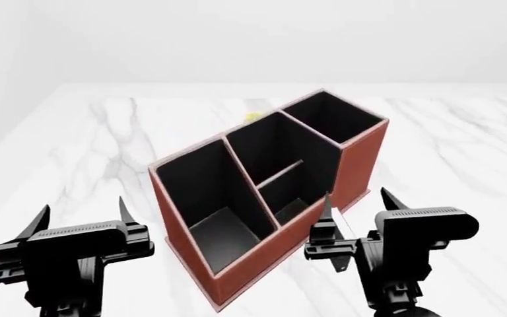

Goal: Pick up the book and place it in the left compartment of the caddy.

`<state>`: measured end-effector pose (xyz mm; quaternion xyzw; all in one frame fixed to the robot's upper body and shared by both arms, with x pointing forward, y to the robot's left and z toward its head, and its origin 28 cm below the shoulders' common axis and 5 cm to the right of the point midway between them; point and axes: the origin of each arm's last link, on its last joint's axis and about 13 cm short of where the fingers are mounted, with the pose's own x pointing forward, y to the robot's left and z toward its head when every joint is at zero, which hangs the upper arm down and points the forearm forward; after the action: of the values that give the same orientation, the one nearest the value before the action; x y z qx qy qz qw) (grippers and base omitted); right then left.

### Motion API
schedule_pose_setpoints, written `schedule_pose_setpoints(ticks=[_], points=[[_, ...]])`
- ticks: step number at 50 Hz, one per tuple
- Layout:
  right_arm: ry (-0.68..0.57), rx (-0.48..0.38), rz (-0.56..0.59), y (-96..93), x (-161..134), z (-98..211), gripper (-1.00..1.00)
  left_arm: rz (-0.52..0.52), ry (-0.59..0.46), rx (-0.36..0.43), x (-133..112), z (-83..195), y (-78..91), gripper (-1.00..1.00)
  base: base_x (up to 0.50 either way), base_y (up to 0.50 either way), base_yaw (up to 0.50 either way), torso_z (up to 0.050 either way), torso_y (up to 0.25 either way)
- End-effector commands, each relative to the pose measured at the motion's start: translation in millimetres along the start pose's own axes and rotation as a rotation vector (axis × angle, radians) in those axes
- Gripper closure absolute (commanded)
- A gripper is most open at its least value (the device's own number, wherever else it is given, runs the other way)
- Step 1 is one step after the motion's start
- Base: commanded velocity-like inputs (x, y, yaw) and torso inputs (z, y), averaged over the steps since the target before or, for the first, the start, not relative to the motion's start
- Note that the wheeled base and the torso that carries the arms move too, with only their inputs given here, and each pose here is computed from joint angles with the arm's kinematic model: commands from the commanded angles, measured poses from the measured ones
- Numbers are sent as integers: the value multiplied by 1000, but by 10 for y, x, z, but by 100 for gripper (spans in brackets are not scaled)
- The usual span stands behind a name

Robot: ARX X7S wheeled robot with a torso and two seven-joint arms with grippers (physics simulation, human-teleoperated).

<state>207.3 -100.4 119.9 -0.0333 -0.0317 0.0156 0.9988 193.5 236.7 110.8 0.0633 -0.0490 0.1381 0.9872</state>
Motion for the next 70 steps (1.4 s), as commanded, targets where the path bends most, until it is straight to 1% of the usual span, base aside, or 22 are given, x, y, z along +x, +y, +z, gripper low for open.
schedule_pose_setpoints(ticks=[1,2,4,5,6,7,8,10,11,12,13,14,16,18,20,23,31,32,34,48,55,70], points=[[131,-22,61,-89,10,341,-100,3,-2,2,-7,21,15,-100,0,0,0,0,0],[117,-22,55,-124,1,437,-100,3,-3,2,-7,22,16,-100,0,0,0,0,0],[133,-146,82,-186,-21,648,-100,3,-3,1,-4,24,15,-100,0,0,0,0,0],[143,-139,88,-205,-27,714,-100,3,-3,1,-3,25,14,-100,0,0,0,0,0],[179,-120,-37,-359,49,821,-100,3,-5,-1,-3,30,11,-100,0,0,0,0,0],[181,-144,-105,-449,102,905,-100,4,-6,-1,-3,31,11,-100,0,0,0,0,0],[208,-181,-151,-518,165,975,-100,4,-6,-2,-2,31,10,-100,0,0,0,0,0],[272,-238,-198,-547,241,1088,-100,4,-6,0,-2,30,8,-100,0,0,0,0,0],[296,-241,-206,-523,232,1122,-100,4,-6,-1,-4,30,9,-100,0,0,0,0,0],[328,-214,-98,-496,195,1159,-100,4,-6,-1,-6,30,10,-100,0,0,0,0,0],[380,-167,-35,-525,204,1227,-100,6,-6,-1,-11,27,14,-100,0,0,0,0,0],[392,-122,89,-511,141,1300,-100,7,-5,1,-12,23,18,-100,0,0,0,0,0],[463,-105,106,-551,163,1341,-100,9,-3,1,-10,21,22,-100,0,0,0,0,0],[484,-118,107,-563,183,1326,-100,9,-3,0,-9,24,21,-100,0,0,0,0,0],[558,-120,120,-593,224,1261,-100,8,-4,0,-7,26,17,-100,0,0,0,0,0],[596,-116,130,-612,243,1213,-100,7,-2,0,-10,17,12,-100,0,0,0,0,0],[643,-121,133,-652,326,1119,-100,10,1,-2,-9,7,16,-100,0,0,0,0,0],[802,-35,110,-635,486,737,-100,14,2,-2,-12,5,20,-100,0,0,0,0,0],[780,-66,92,-716,574,645,-100,15,3,-2,-12,4,20,-100,0,0,0,0,0],[789,-57,92,-721,588,601,-100,17,2,-1,-11,-4,21,-100,0,0,0,0,0],[803,-30,103,-679,681,487,-100,18,5,-1,-11,-11,22,-100,0,0,0,0,0],[846,-30,131,-586,797,318,-100,19,3,-2,-9,-1,23,-100,0,0,0,0,0]])
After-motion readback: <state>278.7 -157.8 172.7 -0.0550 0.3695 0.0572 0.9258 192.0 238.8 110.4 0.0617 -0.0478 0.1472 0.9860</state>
